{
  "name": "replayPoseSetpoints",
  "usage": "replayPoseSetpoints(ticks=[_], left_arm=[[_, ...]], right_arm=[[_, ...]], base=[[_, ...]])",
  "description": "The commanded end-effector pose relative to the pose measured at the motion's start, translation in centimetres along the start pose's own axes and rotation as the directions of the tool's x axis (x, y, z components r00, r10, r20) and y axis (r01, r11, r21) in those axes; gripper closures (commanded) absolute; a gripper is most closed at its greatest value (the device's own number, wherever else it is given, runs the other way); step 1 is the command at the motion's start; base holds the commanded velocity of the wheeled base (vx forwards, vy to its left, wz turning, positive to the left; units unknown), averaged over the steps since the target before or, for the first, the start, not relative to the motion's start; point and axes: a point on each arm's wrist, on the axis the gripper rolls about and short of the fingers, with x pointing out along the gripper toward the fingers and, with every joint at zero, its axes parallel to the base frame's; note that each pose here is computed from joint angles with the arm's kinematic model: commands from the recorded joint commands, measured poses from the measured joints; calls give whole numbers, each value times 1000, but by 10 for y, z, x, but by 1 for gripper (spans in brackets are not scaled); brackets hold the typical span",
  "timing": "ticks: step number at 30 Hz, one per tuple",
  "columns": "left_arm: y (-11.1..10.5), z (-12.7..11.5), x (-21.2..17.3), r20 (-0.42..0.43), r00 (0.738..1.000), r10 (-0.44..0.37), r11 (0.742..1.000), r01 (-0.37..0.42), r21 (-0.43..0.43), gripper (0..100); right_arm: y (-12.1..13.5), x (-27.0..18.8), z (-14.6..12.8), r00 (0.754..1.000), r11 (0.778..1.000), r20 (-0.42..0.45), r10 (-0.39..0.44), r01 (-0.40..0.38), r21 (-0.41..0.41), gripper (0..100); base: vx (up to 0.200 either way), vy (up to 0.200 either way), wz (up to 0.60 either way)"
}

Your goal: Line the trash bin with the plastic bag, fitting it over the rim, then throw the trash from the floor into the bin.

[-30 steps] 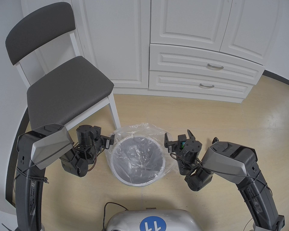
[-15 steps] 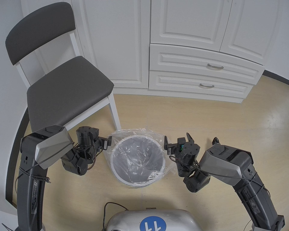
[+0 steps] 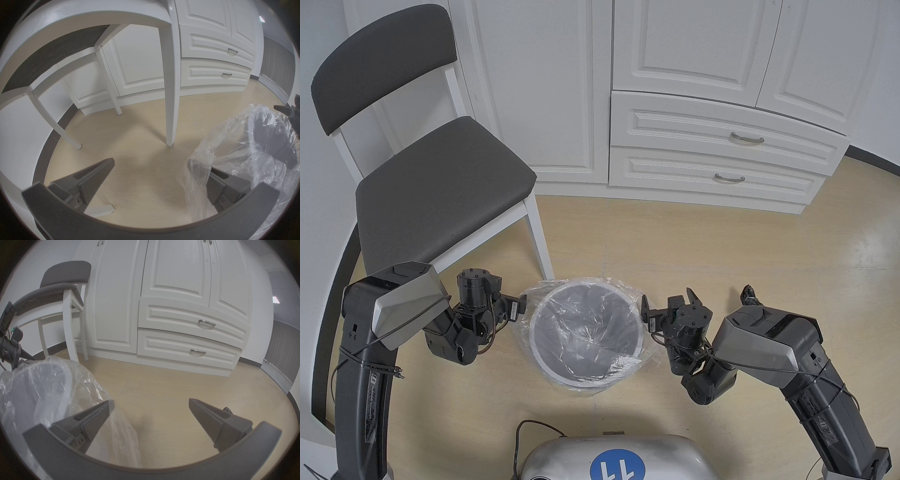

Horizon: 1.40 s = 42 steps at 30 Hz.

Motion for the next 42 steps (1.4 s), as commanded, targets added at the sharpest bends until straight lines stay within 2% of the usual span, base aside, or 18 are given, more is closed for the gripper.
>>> replayPoseSetpoints(ticks=[1, 5, 10, 12, 18, 22, 25, 28, 42], left_arm=[[2, -1, -4, -12, 1000, 0, 1000, 0, 3, 0], [3, 1, -9, -19, 1000, -6, 1000, 6, 5, 0], [7, 15, -28, -10, 1000, -23, 1000, 23, 9, 0], [8, 20, -42, -18, 998, -64, 998, 65, 14, 0], [9, 24, -61, -60, 990, -126, 992, 127, 22, 0], [11, 19, -63, -103, 984, -143, 989, 146, 24, 0], [15, 10, -62, -173, 974, -147, 987, 156, 41, 0], [11, -2, -59, -217, 958, -187, 979, 199, 37, 0], [2, -39, -28, -304, 933, -192, 978, 207, 19, 0]], right_arm=[[-2, -2, -5, 1000, 1000, -18, -1, 1, -10, 0], [-5, -3, -1, 1000, 1000, -17, -5, 4, -10, 0], [-12, -8, 22, 1000, 1000, -8, -7, 7, -6, 0], [-17, -15, 37, 1000, 1000, -14, -5, 5, -11, 0], [-24, -28, 51, 999, 1000, -45, 8, -9, -28, 0], [-25, -30, 50, 998, 999, -61, 13, -15, -37, 0], [-27, -32, 47, 997, 999, -80, 16, -20, -48, 0], [-28, -35, 43, 994, 998, -107, 20, -26, -63, 0], [-25, -40, 8, 978, 992, -204, 35, -58, -110, 0]], base=[[0, 0, 0], [0, 0, 0], [0, 0, 0], [0, 0, 0], [0, 0, 0], [0, 0, 0], [0, 0, 0], [0, 0, 0], [0, 0, 0]])
